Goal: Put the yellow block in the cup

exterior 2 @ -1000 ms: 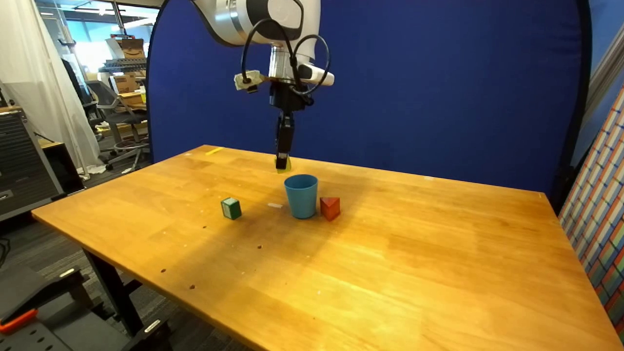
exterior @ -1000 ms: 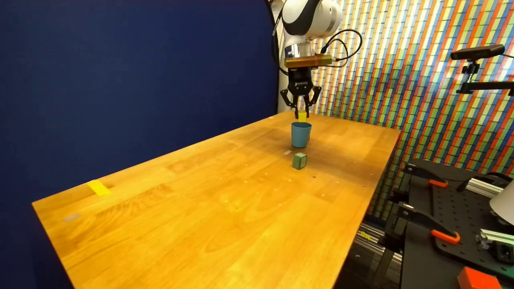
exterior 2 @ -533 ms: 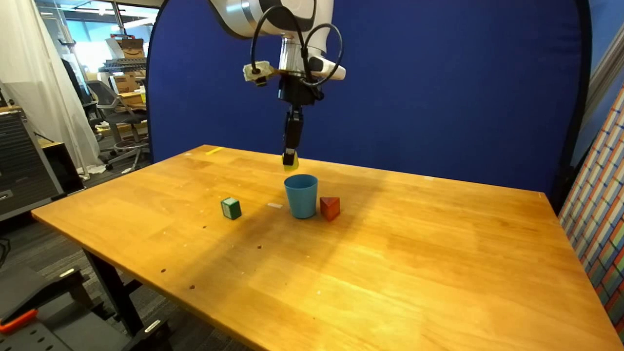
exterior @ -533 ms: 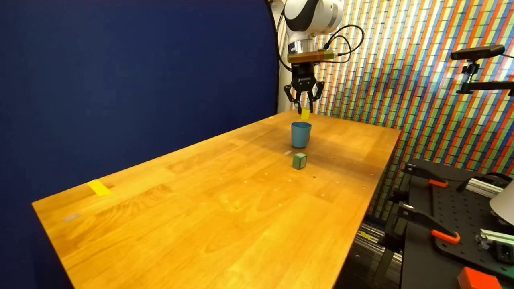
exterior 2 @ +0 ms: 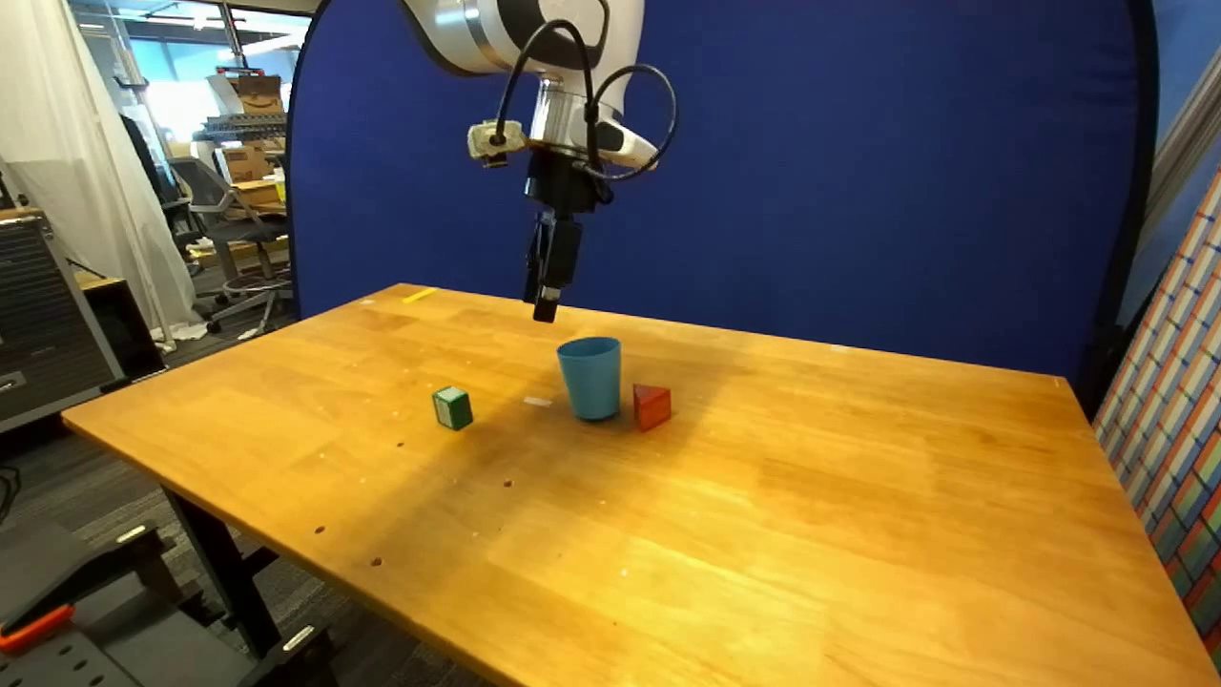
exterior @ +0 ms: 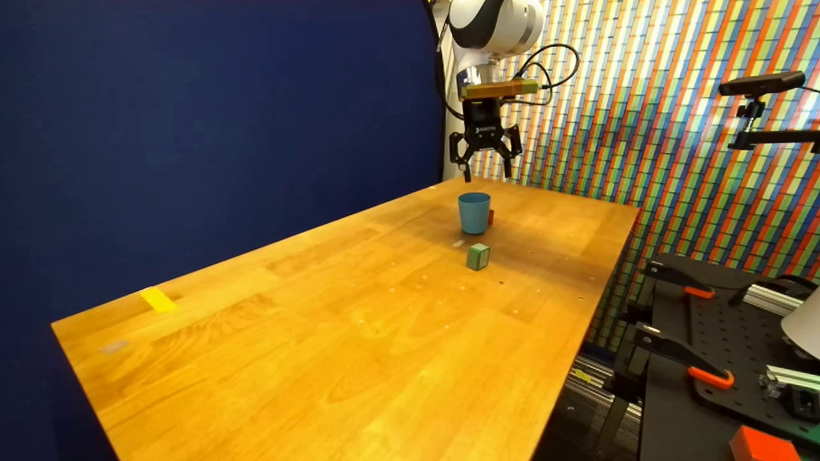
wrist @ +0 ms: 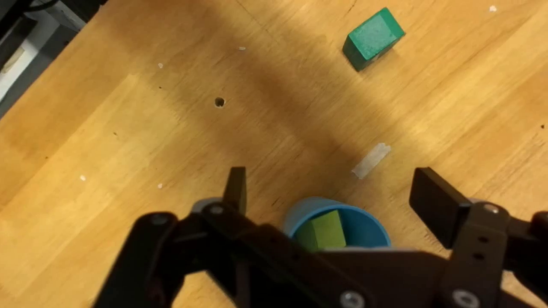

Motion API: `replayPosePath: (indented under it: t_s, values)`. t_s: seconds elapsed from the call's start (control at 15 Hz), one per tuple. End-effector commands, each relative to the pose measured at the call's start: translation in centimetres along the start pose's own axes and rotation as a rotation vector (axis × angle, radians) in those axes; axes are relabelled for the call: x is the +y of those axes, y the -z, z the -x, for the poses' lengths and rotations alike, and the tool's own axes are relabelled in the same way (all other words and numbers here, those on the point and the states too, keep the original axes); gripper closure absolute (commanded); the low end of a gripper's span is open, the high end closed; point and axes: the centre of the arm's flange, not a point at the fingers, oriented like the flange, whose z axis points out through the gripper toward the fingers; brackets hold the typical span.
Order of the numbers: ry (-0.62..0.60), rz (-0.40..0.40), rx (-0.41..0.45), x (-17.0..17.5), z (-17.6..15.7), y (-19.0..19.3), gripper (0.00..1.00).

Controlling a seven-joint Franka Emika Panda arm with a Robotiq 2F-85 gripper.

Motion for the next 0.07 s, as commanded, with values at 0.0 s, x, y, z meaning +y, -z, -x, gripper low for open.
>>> replayPosePath:
  t_s: [0.0]
  values:
    - [0.003,0.0,0.0,0.01,-0.01,0.0,0.02]
